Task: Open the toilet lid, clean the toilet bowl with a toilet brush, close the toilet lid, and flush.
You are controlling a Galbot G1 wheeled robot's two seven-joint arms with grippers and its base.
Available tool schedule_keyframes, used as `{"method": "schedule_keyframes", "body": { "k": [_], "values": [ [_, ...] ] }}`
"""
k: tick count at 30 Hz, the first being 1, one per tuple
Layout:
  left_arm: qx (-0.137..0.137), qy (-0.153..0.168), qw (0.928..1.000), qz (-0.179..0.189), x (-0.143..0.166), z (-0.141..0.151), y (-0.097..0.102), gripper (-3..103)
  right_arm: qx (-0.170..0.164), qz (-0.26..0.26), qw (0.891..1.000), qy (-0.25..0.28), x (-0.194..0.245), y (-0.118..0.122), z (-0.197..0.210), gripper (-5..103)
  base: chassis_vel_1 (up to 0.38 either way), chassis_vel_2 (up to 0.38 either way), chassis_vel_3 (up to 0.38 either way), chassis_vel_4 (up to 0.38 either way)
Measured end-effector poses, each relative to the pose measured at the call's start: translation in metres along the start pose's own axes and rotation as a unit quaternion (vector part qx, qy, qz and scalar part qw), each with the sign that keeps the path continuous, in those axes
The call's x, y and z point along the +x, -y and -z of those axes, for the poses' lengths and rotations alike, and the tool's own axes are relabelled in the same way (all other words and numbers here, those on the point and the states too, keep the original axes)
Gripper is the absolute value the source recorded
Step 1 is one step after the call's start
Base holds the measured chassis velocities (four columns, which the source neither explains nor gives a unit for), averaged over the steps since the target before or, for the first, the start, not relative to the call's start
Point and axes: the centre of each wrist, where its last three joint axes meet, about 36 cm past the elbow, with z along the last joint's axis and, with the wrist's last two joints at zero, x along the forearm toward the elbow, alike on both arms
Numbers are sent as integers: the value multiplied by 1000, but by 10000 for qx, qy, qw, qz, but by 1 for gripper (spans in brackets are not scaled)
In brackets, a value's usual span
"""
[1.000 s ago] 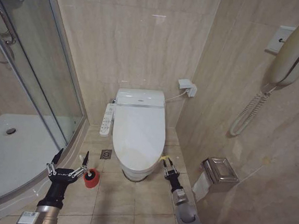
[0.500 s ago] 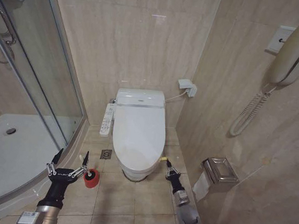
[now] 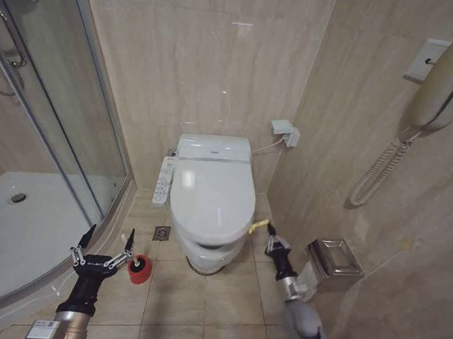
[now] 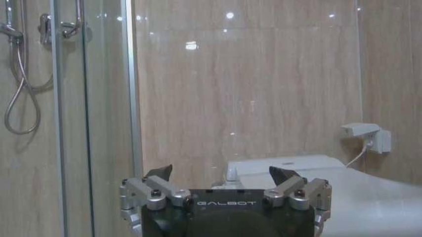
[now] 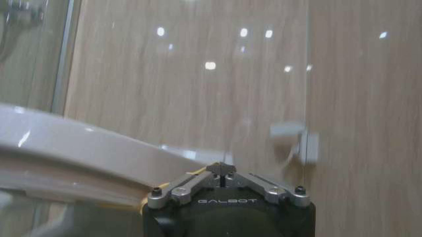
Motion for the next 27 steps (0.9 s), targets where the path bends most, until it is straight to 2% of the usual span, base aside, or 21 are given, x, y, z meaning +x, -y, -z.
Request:
{"method": "schedule_keyframes", "body": {
  "k": [5,7,13,21,27],
  "values": [
    [0,0,10000,0,0,0,0,99,-59,-144,9996,250,-20,5,35,0,0,0,0,0],
    [0,0,10000,0,0,0,0,99,-78,-253,9985,483,-45,8,70,0,0,0,0,0],
    [0,0,10000,0,0,0,0,99,-49,-257,9977,623,-79,2,114,0,0,0,0,0],
    [0,0,10000,0,0,0,0,99,-4,-220,9978,632,-104,-3,120,0,0,0,0,0],
    [0,0,10000,0,0,0,0,99,-93,-265,9975,647,-116,-5,115,0,-9,9,5,-9]
  ]
}}
